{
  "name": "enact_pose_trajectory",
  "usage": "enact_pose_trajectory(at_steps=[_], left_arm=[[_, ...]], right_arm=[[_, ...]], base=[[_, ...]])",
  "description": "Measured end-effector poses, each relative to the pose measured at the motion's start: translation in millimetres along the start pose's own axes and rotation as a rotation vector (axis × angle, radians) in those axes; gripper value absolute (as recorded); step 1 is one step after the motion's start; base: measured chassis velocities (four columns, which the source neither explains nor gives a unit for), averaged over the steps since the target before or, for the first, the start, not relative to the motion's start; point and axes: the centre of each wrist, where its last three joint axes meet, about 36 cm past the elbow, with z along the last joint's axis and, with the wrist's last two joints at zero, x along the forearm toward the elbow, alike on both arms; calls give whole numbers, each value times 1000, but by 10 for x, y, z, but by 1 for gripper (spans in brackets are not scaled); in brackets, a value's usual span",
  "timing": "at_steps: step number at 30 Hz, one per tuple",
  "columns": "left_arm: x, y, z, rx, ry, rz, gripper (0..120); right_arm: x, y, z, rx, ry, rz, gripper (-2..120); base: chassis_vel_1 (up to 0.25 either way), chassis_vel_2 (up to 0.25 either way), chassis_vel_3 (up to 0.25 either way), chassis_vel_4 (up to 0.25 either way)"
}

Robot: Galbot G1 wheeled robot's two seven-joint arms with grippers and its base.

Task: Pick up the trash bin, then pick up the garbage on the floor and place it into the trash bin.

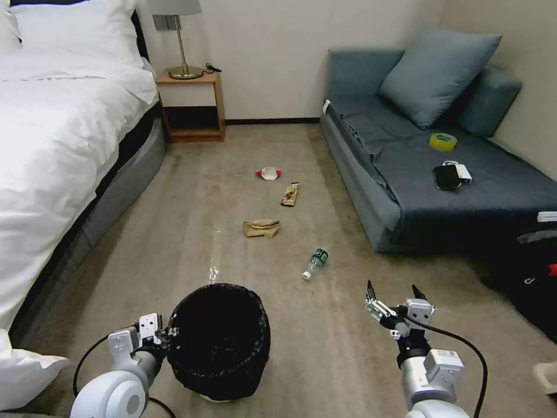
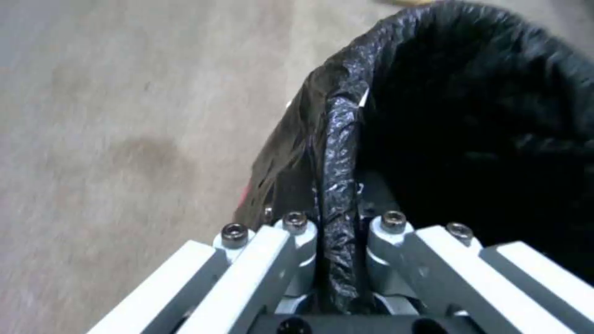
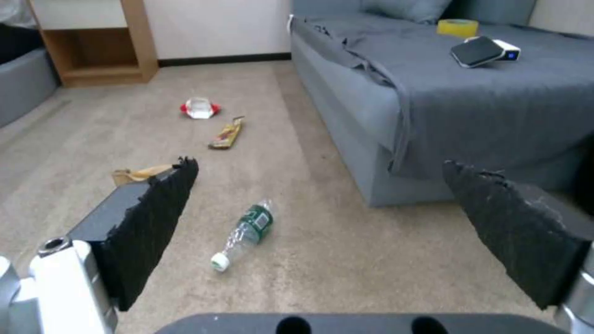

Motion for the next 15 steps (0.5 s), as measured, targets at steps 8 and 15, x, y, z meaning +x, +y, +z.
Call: enact_pose_trajectory(at_steps=[8, 15], left_arm=[[12, -39, 5, -56, -140, 115, 5], [47, -37, -37, -58, -260, 186, 5]], right_arm=[[-16, 8, -2, 24, -35, -15, 100], [8, 6, -24, 45, -80, -37, 100]], base=[[0, 0, 0, 0], [0, 0, 0, 0]])
